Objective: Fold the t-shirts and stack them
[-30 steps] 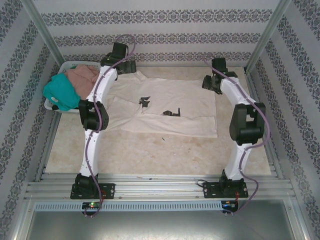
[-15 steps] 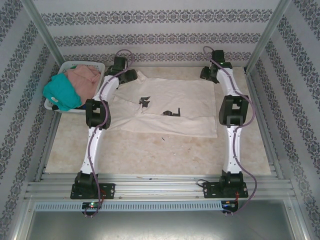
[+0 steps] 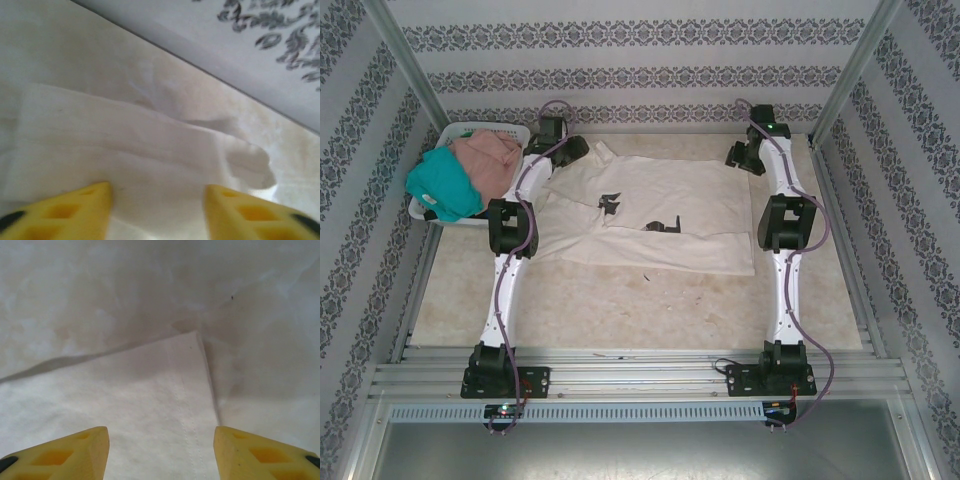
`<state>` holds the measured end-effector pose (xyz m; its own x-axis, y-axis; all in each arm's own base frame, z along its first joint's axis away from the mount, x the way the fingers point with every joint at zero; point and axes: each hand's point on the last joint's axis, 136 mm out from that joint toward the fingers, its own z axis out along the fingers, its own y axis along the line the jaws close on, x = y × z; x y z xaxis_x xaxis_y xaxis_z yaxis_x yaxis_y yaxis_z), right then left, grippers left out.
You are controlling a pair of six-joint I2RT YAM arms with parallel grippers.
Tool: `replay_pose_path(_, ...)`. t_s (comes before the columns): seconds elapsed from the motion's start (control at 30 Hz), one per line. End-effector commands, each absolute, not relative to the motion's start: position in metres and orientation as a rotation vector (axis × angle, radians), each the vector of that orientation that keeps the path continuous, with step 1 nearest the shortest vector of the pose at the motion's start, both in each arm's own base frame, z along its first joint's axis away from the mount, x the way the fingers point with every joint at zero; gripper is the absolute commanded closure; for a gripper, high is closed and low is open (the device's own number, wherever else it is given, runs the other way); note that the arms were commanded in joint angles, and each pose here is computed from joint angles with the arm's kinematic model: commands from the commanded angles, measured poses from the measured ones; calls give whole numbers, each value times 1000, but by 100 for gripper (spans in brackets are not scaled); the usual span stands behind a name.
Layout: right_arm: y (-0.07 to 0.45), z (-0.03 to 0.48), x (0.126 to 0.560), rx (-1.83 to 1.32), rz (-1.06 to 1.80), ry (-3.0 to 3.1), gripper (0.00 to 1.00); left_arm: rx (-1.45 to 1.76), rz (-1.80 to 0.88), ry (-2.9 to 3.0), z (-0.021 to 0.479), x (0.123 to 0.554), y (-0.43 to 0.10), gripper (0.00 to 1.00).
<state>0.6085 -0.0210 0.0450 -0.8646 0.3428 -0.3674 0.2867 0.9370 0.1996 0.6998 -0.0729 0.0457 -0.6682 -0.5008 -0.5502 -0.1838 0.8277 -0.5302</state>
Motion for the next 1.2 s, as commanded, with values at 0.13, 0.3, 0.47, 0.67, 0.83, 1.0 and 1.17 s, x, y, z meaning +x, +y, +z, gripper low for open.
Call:
replay_pose_path(0.13,-10,16,577,447,254,2843,49,-473,-636,2389,28,677,-84,81)
replay_pose_path(0.3,-17,36,561,457,178,2852,48,-457,-505,2451,54,653,-72,66)
replay_pose_path(0.47,-14,97,544,435,64,2757,44,-369,-366,2453,116,625,-67,49)
replay_pose_path(0.67,46,107,479,321,20,2722,41,-296,-265,2507,139,559,-71,40)
replay_pose_path(0.83,107,69,421,236,144,2767,42,-325,-346,2571,96,484,-86,40)
replay_pose_path(1.0,114,36,381,233,108,2835,42,-406,-292,2680,44,424,-75,41)
replay_pose_path(1.17,108,25,356,262,110,2860,42,-470,-236,2715,24,396,-62,41)
